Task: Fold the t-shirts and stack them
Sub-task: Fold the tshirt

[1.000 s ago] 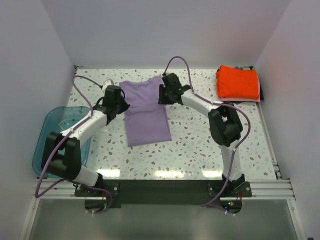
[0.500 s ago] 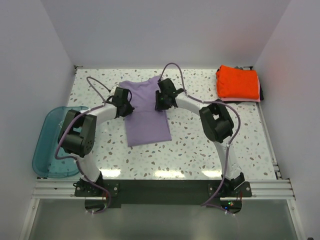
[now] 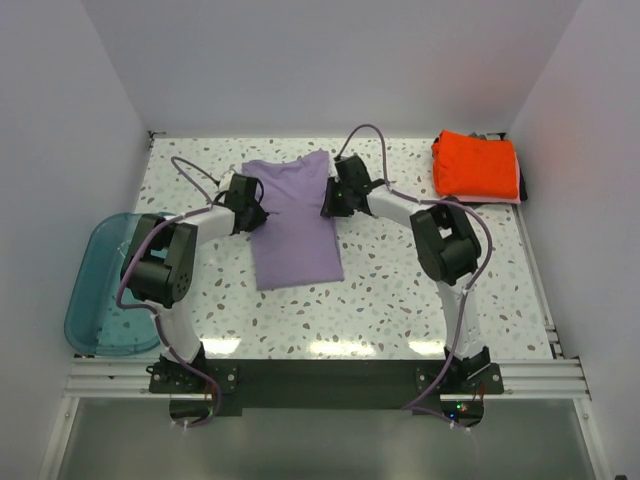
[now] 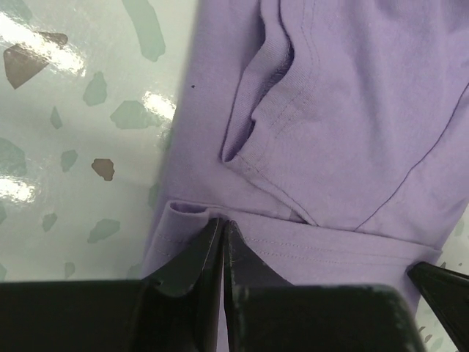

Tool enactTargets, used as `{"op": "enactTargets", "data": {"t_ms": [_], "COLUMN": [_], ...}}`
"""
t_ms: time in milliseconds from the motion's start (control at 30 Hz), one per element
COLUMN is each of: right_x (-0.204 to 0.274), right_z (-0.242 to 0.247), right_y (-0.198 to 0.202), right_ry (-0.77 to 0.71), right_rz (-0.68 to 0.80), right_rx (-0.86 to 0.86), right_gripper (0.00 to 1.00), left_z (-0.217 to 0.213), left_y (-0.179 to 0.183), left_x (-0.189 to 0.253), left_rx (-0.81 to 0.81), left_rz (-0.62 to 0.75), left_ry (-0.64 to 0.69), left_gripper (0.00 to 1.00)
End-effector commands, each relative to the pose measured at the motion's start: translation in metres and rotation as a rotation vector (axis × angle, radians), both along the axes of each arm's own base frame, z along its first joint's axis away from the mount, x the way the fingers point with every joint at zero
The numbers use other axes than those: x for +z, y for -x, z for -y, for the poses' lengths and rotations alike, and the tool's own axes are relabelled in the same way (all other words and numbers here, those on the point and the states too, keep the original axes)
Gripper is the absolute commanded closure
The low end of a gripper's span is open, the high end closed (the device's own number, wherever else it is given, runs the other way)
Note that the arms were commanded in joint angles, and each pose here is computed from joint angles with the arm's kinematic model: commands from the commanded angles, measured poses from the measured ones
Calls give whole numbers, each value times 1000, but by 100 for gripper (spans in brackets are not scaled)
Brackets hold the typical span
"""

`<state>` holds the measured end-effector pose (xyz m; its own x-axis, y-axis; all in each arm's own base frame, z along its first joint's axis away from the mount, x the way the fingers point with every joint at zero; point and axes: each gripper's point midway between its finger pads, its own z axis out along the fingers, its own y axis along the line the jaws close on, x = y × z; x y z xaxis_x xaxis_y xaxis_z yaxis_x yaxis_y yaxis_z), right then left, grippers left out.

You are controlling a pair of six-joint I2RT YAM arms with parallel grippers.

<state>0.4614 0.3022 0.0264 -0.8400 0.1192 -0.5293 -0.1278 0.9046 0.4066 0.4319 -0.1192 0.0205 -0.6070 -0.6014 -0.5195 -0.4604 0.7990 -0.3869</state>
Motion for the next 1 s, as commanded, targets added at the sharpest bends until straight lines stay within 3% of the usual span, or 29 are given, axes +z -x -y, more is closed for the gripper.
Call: {"op": "enactTargets", "data": {"t_ms": [0,367,567,700,833,967], "right_x": [-23,-14,16,49,61,50], "right_z": [29,52,60,70,81,88], "right_y": [29,74,74,78,99,136], "right_ry": [77,67,82,110,129,148], "right_rz": [-92,-87,-49,-7,0,-22], "right_rx": [-29,-37,-54,-53,-30,6], "right_gripper": [75,76,67,49,46,45], "left_z": [-9,6,-2,-12,-29,-12], "left_y": [19,80,43,38,78,128], "left_x": [-14,-18,37,80,71,58], "left_rx": [0,-54,-96,-80,-14,-65], "left_rz": [-54,-50,67,132,20,-10], "left_ry": [-28,19,-43,-88,-123,-109], "left_gripper": [90,89,75,50,47,43]}}
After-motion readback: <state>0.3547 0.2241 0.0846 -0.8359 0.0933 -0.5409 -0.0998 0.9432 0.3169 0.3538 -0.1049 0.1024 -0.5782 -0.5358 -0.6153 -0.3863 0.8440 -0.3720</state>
